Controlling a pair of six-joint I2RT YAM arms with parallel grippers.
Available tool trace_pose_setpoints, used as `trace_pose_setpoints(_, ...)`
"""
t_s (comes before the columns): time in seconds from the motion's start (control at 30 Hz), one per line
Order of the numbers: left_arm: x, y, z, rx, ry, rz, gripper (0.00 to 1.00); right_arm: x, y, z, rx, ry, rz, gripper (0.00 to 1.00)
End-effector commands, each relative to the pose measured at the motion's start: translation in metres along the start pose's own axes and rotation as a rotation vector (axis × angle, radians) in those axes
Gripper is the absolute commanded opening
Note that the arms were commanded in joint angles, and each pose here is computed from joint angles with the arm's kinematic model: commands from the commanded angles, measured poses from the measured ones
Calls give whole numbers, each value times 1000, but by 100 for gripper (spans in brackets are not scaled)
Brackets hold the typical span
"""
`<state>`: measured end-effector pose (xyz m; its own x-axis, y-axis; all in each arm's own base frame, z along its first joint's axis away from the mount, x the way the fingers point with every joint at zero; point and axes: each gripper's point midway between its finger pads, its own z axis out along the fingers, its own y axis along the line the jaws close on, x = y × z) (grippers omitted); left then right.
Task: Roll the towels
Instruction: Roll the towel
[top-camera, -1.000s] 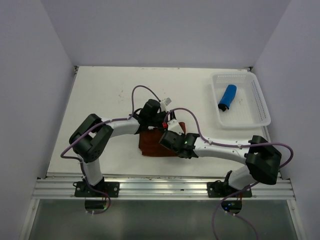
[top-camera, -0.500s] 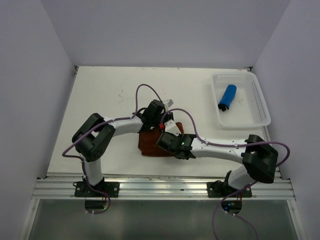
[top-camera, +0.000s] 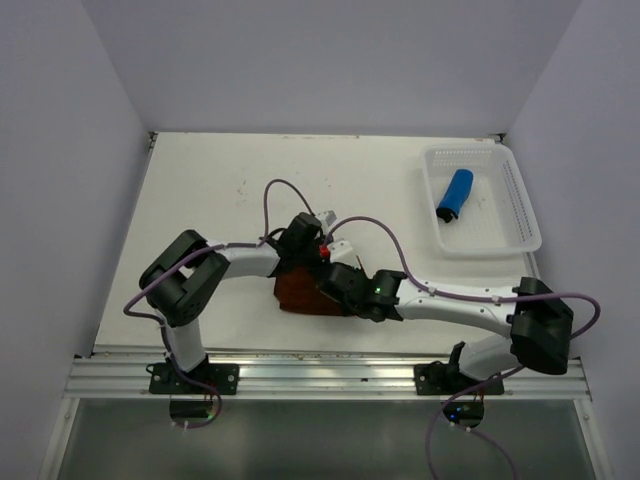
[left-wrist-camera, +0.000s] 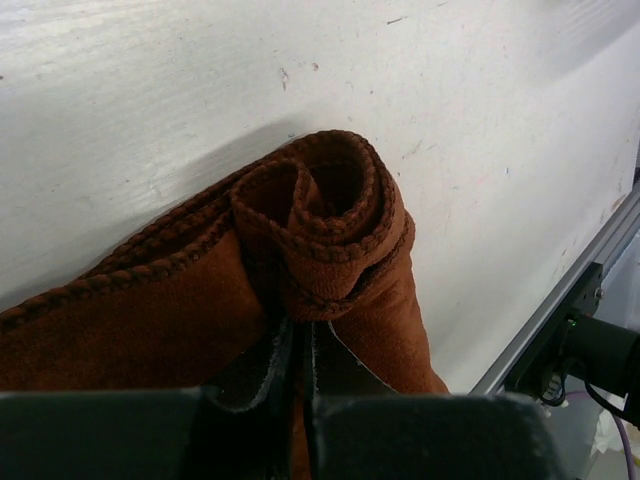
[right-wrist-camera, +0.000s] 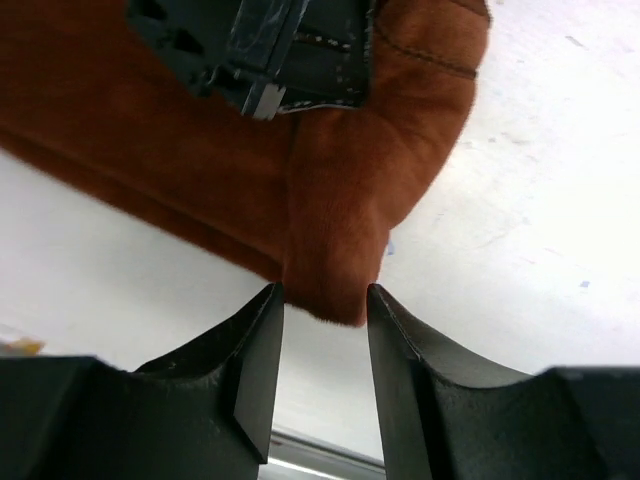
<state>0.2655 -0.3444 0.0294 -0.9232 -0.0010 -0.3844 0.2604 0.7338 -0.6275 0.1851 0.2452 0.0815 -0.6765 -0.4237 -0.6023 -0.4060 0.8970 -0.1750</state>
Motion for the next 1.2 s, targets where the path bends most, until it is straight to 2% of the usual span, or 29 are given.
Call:
trace_pose_setpoints(0.0, -15, -2, -12, 38, -92, -6, 0, -19, 32, -29, -255, -95, 132, 43)
trace_pose_setpoints(0.1, -14, 2, -18, 50, -117, -15, 0, -26, 36, -40, -332, -147, 201, 45)
trace_pose_setpoints(0.2, -14, 4, -23, 61, -138, -19, 0, -29, 34, -42, -352, -166, 260, 36)
trace_pose_setpoints(0.23, -14, 4, -25, 68, -144, -18, 0, -29, 33, -41, -352, -170, 272, 27)
trace_pose_setpoints(0.33, -14, 3, -29, 85, -157, -19, 0, -30, 30, -32, -340, -165, 329, 15)
trace_pose_setpoints(0.43, -13, 4, -31, 86, -160, -21, 0, -32, 28, -20, -324, -155, 382, 10)
trace_pose_setpoints(0.63, -9, 5, -32, 90, -159, -16, 0, -25, 37, 0, -333, -112, 382, 9)
trace_pose_setpoints(0.9, -5, 14, -33, 62, -158, -24, 0, 19, 45, 31, -334, -33, 407, 9)
trace_pose_setpoints(1.07, -7, 18, -34, 47, -162, -22, 0, 27, 51, 37, -359, -23, 413, 15)
trace_pose_setpoints(1.1, -8, 19, -33, 43, -162, -20, 1, 28, 51, 38, -358, -18, 413, 17)
trace_pose_setpoints(1.17, -9, 20, -33, 35, -162, -20, 12, 29, 52, 39, -359, -14, 410, 18)
